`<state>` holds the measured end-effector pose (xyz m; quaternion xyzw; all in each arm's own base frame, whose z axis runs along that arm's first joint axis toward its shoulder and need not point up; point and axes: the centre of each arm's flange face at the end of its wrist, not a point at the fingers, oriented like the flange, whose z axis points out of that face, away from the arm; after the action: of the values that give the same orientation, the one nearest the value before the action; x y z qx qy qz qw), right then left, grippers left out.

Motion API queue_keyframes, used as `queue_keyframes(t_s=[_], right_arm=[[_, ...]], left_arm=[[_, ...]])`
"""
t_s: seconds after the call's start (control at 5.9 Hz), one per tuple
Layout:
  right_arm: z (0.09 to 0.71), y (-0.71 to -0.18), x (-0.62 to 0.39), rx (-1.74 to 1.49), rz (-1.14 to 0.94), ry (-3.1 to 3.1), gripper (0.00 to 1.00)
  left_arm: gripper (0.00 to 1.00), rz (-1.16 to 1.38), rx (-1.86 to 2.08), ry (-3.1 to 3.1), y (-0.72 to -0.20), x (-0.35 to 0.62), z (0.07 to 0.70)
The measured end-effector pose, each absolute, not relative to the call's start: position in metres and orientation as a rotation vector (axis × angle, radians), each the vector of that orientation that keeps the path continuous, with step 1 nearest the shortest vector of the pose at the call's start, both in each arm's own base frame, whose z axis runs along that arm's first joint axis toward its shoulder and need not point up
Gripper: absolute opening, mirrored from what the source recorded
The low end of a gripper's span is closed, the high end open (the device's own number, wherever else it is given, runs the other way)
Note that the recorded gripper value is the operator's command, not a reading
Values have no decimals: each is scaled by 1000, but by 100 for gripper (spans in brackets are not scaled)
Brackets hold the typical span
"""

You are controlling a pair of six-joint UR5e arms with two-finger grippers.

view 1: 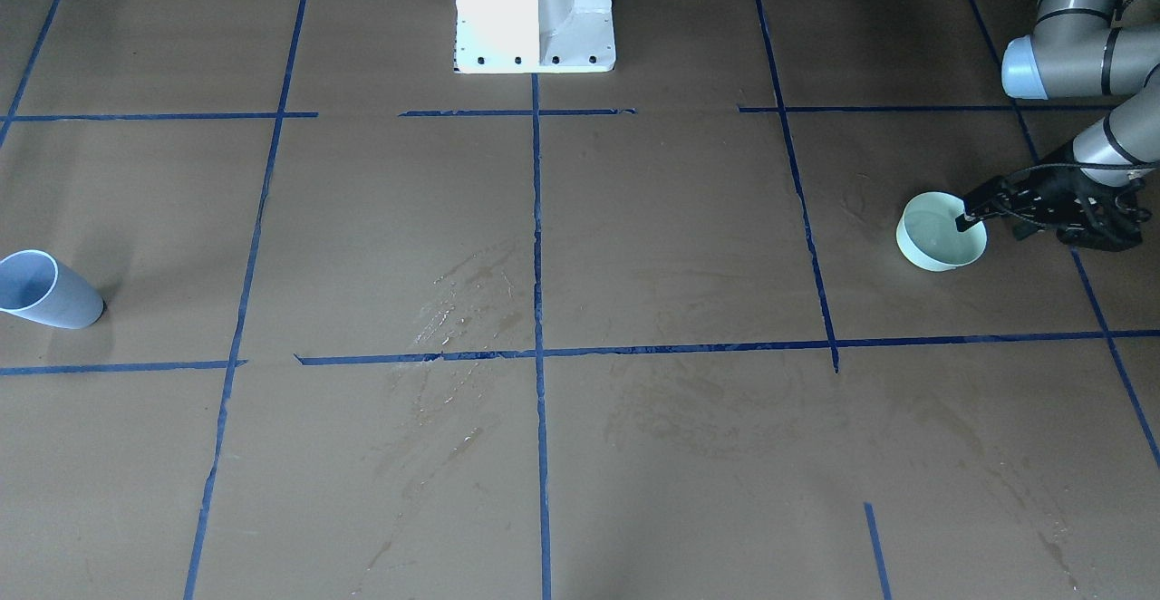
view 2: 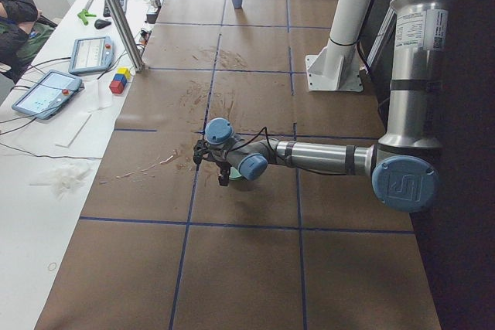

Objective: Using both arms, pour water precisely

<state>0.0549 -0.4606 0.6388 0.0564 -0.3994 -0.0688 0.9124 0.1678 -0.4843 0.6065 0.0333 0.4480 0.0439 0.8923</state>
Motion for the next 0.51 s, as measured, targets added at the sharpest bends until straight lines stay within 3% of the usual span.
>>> queue_keyframes(t_s=[0.51], right_arm=[[633,-463,52,177,-163,-825,100]], left_arm=[[100,174,139,850,-502,87,626]])
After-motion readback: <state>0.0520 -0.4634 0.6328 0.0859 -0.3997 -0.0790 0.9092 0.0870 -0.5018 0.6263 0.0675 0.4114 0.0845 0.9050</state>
